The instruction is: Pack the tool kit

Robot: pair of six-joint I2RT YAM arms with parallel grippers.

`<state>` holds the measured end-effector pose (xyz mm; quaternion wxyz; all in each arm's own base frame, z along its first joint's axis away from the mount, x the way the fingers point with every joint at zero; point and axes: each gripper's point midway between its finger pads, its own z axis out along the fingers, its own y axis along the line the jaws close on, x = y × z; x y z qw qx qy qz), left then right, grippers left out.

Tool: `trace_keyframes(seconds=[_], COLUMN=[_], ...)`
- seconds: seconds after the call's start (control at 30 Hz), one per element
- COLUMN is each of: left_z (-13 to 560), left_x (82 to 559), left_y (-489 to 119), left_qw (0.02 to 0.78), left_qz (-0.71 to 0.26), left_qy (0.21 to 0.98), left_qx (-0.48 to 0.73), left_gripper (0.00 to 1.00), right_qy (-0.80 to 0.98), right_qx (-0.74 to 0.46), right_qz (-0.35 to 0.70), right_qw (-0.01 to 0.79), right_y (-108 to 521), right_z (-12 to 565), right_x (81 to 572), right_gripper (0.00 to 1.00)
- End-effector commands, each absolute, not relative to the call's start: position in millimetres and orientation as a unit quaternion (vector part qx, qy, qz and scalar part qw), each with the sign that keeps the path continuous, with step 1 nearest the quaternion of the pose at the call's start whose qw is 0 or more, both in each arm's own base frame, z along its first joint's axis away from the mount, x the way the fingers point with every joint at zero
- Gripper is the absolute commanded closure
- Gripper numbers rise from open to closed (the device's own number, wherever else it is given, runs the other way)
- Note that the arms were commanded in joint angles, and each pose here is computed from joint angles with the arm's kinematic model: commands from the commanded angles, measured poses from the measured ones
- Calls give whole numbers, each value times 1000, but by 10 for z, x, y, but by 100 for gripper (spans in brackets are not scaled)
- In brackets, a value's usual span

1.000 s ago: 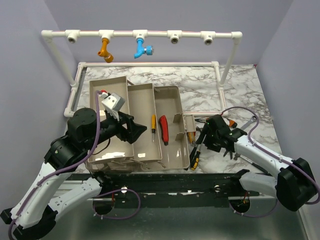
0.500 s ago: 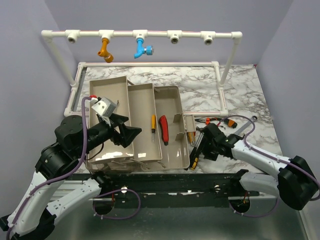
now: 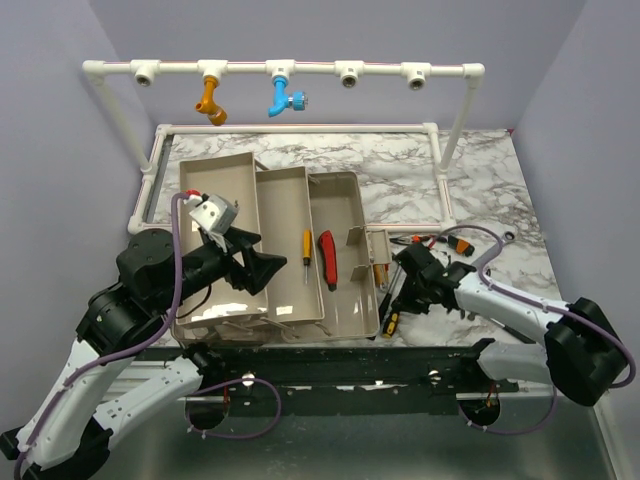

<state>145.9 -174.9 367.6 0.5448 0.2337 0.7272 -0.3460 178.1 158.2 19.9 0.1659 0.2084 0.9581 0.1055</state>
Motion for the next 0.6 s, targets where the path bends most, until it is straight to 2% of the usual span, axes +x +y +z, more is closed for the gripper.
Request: trace_keyframes(seconds=[0.0, 0.3, 0.37, 0.43, 0.57], left_z=[3525, 3303, 3238, 3178, 3078], left_x=[1417, 1269, 1244, 1221, 1153], left_y=[-1918, -2211, -2283, -2359, -2534], left_qw=[511, 455, 440, 424, 404], left_qz=[-374, -461, -474, -484, -500], left_qy=[730, 718, 719, 724, 725], left_qx=[257, 255, 254, 248, 247], left_gripper=[26, 19, 15, 3, 1], right_qy=[950, 922, 912, 901, 877], right_qx=[216, 186, 182, 173, 152], right_qz=[66, 116, 131, 156, 208], right_qw=[215, 321, 343, 366, 407], right_y=[1370, 1301, 1292, 1314, 1375], right_z=[414, 1057, 1197, 1363, 1668], right_x=[1865, 2032, 2053, 2074, 2082], right_gripper=[94, 99, 99, 99, 99])
